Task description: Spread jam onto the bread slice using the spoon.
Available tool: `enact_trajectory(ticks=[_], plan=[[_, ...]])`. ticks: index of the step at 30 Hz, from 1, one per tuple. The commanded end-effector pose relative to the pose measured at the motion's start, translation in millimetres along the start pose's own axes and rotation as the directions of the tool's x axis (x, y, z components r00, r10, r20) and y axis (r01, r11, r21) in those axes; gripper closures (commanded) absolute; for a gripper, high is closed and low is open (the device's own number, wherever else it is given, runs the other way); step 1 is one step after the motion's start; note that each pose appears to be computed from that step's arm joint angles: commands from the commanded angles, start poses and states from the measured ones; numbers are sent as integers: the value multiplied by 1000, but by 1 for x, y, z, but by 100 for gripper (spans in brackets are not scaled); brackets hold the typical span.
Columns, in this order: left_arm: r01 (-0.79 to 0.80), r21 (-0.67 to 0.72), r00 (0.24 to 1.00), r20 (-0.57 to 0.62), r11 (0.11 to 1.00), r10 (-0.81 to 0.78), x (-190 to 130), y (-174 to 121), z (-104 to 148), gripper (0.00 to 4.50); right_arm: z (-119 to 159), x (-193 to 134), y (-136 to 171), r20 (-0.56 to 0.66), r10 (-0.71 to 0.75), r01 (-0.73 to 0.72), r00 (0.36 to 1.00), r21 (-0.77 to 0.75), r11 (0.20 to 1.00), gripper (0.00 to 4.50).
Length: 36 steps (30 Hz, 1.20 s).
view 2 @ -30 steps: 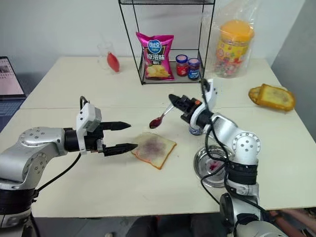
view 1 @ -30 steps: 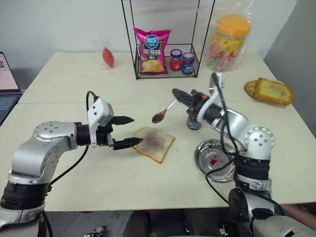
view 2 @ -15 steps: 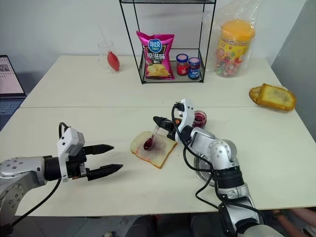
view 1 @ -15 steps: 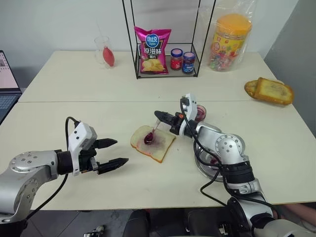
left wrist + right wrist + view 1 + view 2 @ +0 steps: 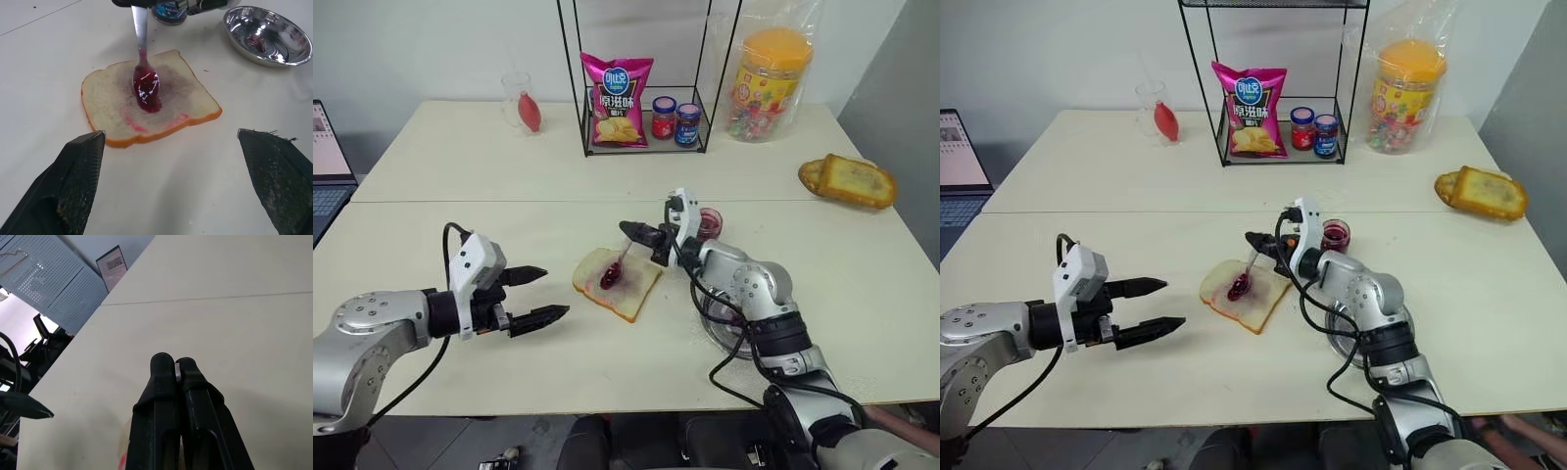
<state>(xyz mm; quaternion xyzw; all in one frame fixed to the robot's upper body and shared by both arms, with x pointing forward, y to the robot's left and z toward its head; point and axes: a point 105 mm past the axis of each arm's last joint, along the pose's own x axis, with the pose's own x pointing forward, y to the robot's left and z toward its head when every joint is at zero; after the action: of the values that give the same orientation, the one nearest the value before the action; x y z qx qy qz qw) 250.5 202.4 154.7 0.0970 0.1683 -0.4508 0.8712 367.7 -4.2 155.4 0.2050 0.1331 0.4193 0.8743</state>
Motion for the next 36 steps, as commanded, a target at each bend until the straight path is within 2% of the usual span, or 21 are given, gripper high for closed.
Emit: enact_trajectory(ticks=[1, 6, 7, 10, 12, 15, 18, 27, 36], plan=[[8, 45, 1000, 10, 999, -8, -1, 2, 10, 0, 25, -5, -1, 71, -10, 13, 997, -43, 999, 443], [15, 54, 1000, 8, 998, -15, 0, 5, 11, 0, 34, -8, 1, 91, -7, 10, 996, -37, 999, 443], [16, 55, 1000, 8, 998, -17, 1, 5, 11, 0, 36, -8, 2, 98, -2, 3, 995, -9, 1000, 443], [20, 60, 1000, 9, 998, -20, 1, 5, 12, 0, 39, -8, 15, 128, 66, -91, 990, 204, 975, 443], [20, 61, 1000, 10, 998, -21, 1, 5, 12, 0, 35, -7, 19, 110, 87, -112, 990, 255, 960, 443], [21, 62, 1000, 9, 998, -21, 2, 5, 12, 0, 27, -5, 18, 73, 81, -98, 994, 272, 957, 443], [24, 62, 1000, 6, 998, -24, 2, 4, 11, 0, 7, 5, 10, 27, 38, -44, 999, 296, 954, 443], [35, 86, 999, -17, 996, -33, 3, 5, 9, 0, -9, 17, -2, -13, -4, 7, 1000, 288, 958, 443], [47, 95, 999, -14, 994, -46, 6, 8, 10, 0, -7, -17, -20, -46, -46, 56, 998, 246, 968, 443]])
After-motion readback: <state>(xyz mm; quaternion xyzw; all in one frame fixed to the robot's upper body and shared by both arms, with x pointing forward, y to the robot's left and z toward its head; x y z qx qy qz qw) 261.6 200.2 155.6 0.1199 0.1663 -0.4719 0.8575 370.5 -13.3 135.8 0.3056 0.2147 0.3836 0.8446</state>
